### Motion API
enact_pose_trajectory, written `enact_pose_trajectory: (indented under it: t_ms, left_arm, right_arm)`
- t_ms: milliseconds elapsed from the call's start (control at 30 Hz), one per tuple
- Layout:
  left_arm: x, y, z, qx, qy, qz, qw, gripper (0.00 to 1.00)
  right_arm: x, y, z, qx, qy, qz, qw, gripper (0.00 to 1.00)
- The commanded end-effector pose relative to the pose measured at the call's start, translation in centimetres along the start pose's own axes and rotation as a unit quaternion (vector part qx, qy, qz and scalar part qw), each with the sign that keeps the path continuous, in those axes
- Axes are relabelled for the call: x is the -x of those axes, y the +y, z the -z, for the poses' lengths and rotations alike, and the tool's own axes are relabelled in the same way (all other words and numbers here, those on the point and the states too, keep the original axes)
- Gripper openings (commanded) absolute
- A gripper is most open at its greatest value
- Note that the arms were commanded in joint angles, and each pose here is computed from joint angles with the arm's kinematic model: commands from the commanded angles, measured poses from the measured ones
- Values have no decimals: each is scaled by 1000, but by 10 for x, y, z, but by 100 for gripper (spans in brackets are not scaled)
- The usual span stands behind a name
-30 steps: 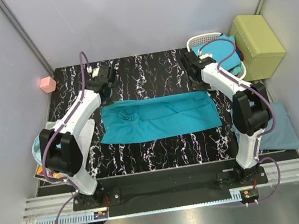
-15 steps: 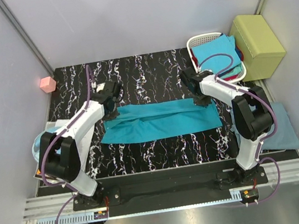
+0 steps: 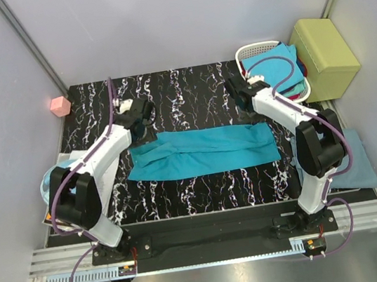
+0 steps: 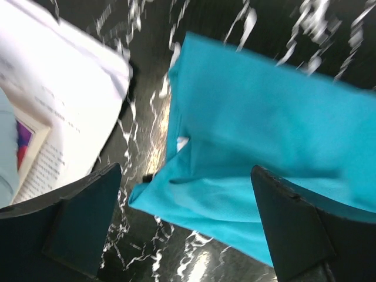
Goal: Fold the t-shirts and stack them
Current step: Fold the other side of the tshirt into a rectangle
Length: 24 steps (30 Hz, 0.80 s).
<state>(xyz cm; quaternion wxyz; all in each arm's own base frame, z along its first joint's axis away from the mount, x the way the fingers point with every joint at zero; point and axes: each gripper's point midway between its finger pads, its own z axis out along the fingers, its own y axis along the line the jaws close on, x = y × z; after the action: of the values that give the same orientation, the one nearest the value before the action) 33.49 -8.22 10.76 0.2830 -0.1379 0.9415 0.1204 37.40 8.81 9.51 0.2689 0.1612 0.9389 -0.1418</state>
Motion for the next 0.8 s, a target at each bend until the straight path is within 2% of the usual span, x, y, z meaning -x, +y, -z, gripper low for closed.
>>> enact_pose_trajectory:
  t_ms: [0, 100, 133, 200, 233, 267, 333, 367, 433, 467, 600, 767]
  left_arm:
    - [70, -7, 40, -23, -100, 42, 994, 99]
    - [76, -25, 34, -45, -91, 32, 994, 95]
    - [75, -31, 31, -54, -85, 29, 995, 89]
    - [69, -51, 20, -78, -61, 24, 995, 80]
    - [66, -58, 15, -85, -54, 24, 995, 75]
    - [61, -65, 12, -98, -39, 20, 994, 62]
    - [51, -75, -1, -99, -20, 10, 995, 49]
    - [46, -80, -3, -106, -10, 4, 994, 39]
    - [34, -86, -14, -108, 8, -7, 994, 30]
    - [25, -88, -20, -109, 20, -13, 994, 23]
    - [10, -92, -29, -114, 43, -26, 992, 13]
    - [-2, -90, -34, -111, 56, -41, 991, 11]
  right_arm:
    - [67, 18, 49, 62, -80, -30, 994, 52]
    - [68, 27, 52, 85, -71, -30, 993, 46]
    - [65, 30, 51, 90, -64, -29, 993, 36]
    - [53, 36, 43, 96, -43, -23, 994, 28]
    - [48, 36, 38, 93, -35, -20, 995, 19]
    - [42, 38, 33, 94, -25, -15, 995, 15]
    - [31, 37, 26, 88, -12, -9, 996, 10]
    - [27, 37, 23, 85, -9, -5, 996, 8]
    - [19, 34, 17, 76, -1, 2, 997, 7]
    - [15, 32, 11, 69, 4, 5, 998, 6]
    - [6, 34, 3, 65, 17, 7, 998, 5]
    - [-12, 39, -7, 66, 49, 10, 997, 6]
